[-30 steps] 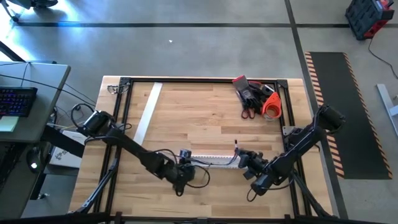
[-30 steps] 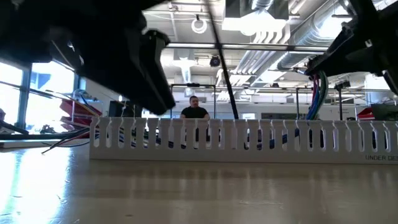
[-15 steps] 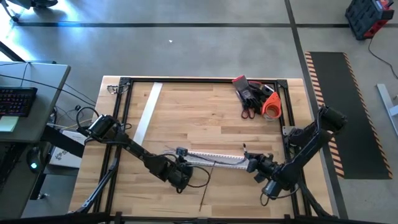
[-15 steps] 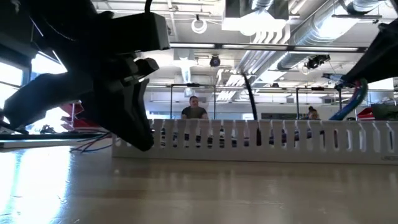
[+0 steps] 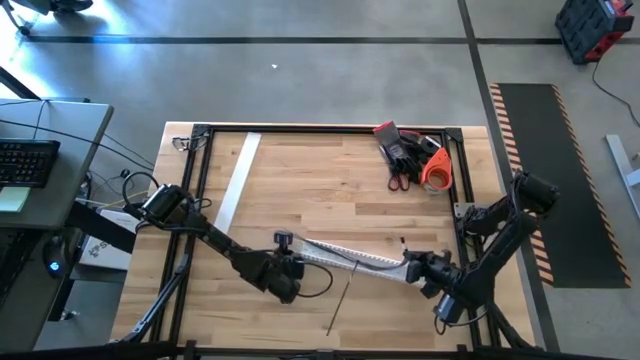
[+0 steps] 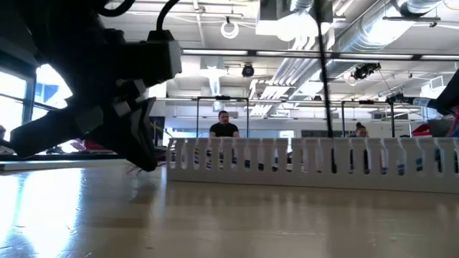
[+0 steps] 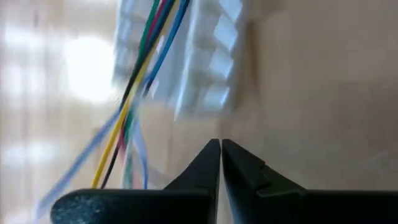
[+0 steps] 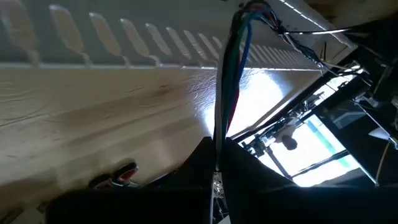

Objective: Ziptie cables
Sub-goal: Put the colored ziptied cable into the white cable duct

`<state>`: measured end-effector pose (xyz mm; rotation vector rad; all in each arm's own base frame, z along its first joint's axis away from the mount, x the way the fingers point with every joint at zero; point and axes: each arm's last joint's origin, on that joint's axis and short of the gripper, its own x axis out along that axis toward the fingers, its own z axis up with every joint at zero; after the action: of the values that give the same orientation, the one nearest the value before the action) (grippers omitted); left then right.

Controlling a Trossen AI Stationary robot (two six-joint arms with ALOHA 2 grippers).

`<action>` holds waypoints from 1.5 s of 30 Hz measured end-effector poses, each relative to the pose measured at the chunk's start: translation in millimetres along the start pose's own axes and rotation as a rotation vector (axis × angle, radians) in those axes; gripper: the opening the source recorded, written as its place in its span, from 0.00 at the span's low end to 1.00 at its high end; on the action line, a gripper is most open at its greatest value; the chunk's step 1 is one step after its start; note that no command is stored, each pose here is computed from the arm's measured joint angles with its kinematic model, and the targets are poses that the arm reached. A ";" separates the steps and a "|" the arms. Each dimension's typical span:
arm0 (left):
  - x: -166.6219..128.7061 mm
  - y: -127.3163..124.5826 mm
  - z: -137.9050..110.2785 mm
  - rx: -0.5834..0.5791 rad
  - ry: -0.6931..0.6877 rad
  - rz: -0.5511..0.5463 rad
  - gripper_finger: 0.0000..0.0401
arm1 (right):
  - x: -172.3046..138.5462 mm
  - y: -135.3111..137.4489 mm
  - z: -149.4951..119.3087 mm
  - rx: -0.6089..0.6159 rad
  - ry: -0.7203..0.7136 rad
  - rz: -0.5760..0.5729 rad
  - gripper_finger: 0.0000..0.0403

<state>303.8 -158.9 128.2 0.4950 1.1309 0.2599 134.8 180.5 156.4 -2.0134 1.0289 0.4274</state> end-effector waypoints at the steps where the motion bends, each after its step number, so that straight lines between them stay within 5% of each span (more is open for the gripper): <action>1: -0.6 1.1 -1.8 -0.006 0.015 0.010 0.00 | 0.0 0.3 -0.3 -0.005 0.003 0.002 0.00; 6: -10.6 4.4 -4.6 -0.021 0.021 0.015 0.00 | 0.8 -0.3 -0.6 -0.001 0.006 0.001 0.00; 11: -30.1 2.6 12.6 -0.015 -0.160 -0.077 0.03 | 2.4 -1.6 -1.3 0.005 0.015 -0.004 0.00; 17: -17.8 12.6 36.7 0.037 -0.303 -0.152 0.20 | 4.0 -2.7 -2.0 0.011 0.020 -0.003 0.00; 24: 11.9 30.3 39.7 0.023 -0.233 -0.239 0.39 | 4.1 -3.1 -2.1 0.005 0.026 -0.011 0.00; 27: 16.9 32.2 34.6 0.014 -0.179 -0.256 0.34 | 4.2 -3.4 -2.1 0.000 0.028 -0.016 0.00; 33: 20.9 37.4 30.2 0.009 -0.120 -0.242 0.05 | 1.3 -9.4 -1.6 0.017 0.031 -0.048 0.00; 35: 18.4 38.9 30.6 0.008 -0.123 -0.240 0.02 | -0.7 -12.8 -1.5 0.025 0.030 -0.059 0.00; 45: -25.5 55.2 47.1 0.092 -0.296 -0.210 0.32 | 1.1 -24.4 -5.3 0.070 0.047 -0.066 0.00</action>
<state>338.9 -134.1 192.0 0.4740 0.8994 -0.0482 154.4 183.9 171.5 -1.9969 0.9896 0.3066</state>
